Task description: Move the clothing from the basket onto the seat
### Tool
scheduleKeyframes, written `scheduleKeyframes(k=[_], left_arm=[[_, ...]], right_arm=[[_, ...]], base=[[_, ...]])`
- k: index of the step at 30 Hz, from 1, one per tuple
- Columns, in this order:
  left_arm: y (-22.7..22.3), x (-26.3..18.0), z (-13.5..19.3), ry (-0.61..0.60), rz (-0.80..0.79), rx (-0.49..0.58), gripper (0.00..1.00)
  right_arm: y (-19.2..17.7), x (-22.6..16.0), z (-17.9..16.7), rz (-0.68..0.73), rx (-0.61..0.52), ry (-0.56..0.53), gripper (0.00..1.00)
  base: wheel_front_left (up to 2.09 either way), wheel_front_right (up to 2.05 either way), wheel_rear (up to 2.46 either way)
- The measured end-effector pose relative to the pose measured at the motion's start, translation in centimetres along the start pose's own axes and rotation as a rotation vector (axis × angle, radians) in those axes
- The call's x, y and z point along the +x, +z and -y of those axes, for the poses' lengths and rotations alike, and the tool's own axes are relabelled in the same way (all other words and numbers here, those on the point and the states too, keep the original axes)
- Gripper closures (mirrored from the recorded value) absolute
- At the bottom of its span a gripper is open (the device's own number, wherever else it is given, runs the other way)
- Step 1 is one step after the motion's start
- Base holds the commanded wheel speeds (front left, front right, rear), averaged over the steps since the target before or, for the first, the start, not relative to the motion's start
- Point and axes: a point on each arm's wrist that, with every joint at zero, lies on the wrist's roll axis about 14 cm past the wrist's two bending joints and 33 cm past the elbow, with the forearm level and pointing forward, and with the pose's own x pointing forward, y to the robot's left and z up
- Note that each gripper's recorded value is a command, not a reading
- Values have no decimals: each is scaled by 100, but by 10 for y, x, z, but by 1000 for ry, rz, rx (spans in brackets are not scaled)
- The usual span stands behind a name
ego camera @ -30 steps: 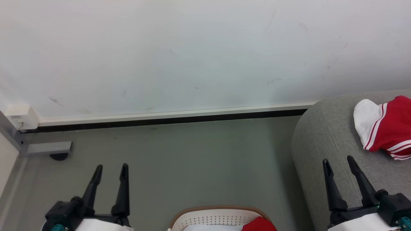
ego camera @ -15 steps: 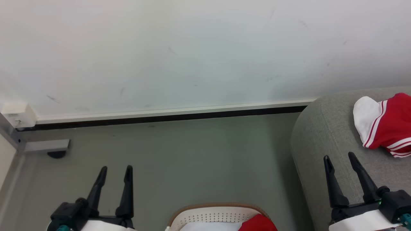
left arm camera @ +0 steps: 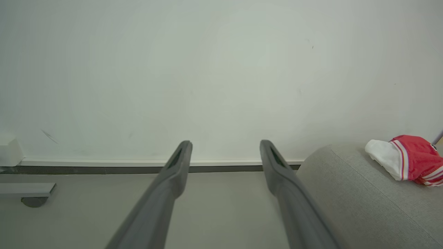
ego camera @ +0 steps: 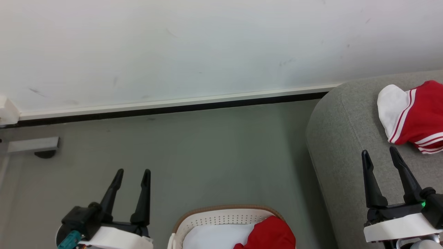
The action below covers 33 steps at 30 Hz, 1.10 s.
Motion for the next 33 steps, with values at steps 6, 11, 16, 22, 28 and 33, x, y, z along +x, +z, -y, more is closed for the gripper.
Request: scheduleKeyframes(k=[6,11,16,22,28,33], left_arm=[[-13,14,7,-36,-27,-8,0],[-30,24,19,-85,-68,-20,0],[-61,30,45,-187,-160,-12,0],[-104,36,77,-304,-290,-22,0],[-153,34,107,-431,-430,-25,0],[-196,16,132,-556,-588,-32,0]], right_arm=[[-1,5,9,1,-10,-27,0],[-3,7,17,-2,-16,-51,0],[-4,13,25,0,-30,-72,0],[-5,20,43,7,-53,-124,0],[-12,32,53,1,-70,-153,0],[-17,41,60,0,-83,-169,0]], base=[[0,0,0],[0,0,0],[0,0,0],[0,0,0],[0,0,0],[0,0,0]])
